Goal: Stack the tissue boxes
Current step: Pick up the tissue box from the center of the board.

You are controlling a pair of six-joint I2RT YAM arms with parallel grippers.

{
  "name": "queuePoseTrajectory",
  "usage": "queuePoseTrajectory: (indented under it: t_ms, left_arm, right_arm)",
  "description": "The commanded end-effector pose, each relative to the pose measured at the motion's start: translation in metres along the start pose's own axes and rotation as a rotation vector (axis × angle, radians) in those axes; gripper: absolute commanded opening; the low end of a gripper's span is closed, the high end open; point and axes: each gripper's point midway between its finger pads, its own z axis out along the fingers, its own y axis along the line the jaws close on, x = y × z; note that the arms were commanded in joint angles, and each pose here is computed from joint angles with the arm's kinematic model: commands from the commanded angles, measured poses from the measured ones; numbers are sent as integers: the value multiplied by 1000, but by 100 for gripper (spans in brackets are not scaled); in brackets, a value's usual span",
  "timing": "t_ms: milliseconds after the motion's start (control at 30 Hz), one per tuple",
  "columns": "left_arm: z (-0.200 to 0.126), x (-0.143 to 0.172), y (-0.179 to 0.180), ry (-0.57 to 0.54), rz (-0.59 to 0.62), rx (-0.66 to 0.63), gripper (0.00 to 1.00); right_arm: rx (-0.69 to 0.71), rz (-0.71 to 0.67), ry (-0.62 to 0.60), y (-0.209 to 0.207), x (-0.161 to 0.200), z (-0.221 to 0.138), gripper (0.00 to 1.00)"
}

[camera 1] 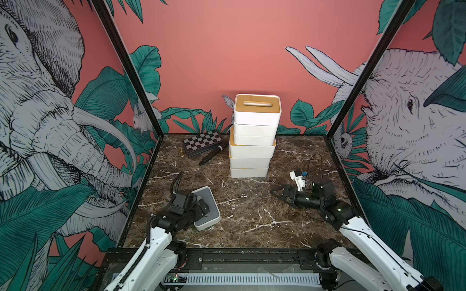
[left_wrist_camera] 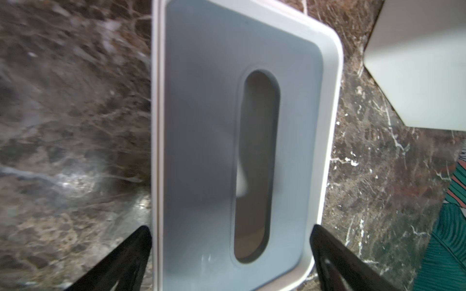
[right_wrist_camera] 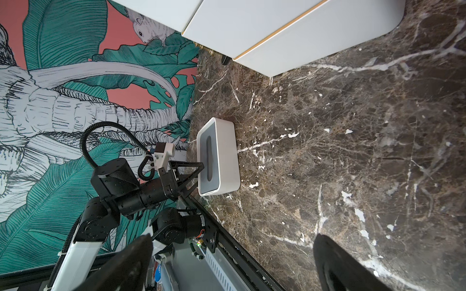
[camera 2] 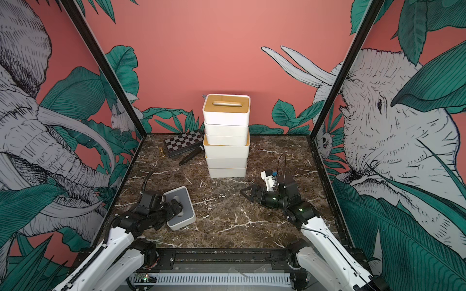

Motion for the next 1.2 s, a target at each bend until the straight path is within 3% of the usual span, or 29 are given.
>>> queuePoseTrajectory:
  t_ms: [0,200,400,767,1033,1167]
  left_arm:
    - [1,-8,-26,-72,-41,47,99]
    - [21,9,-72,-92,-16,69,100]
    - [15,16,-103,-120,-10,74,100]
    - [-48,-18,-30,-305,-144,-52,100]
    - [-37,-36,-26,-256,-226,-79,100]
    - [-12,-35,-36,-179,-245,-70,99]
  right_arm:
    - [-23,-26,-20,5,-4,2,99]
    - [-23,-19,-18,4,-5,3,99]
    - [-7,-21,-11,1,-1,1,99]
    - [-16,-40,-19,4,-2,4,99]
    - [-53,-100,-43,21,6,15,99]
    - [-61,-134,-68,26,16,27,99]
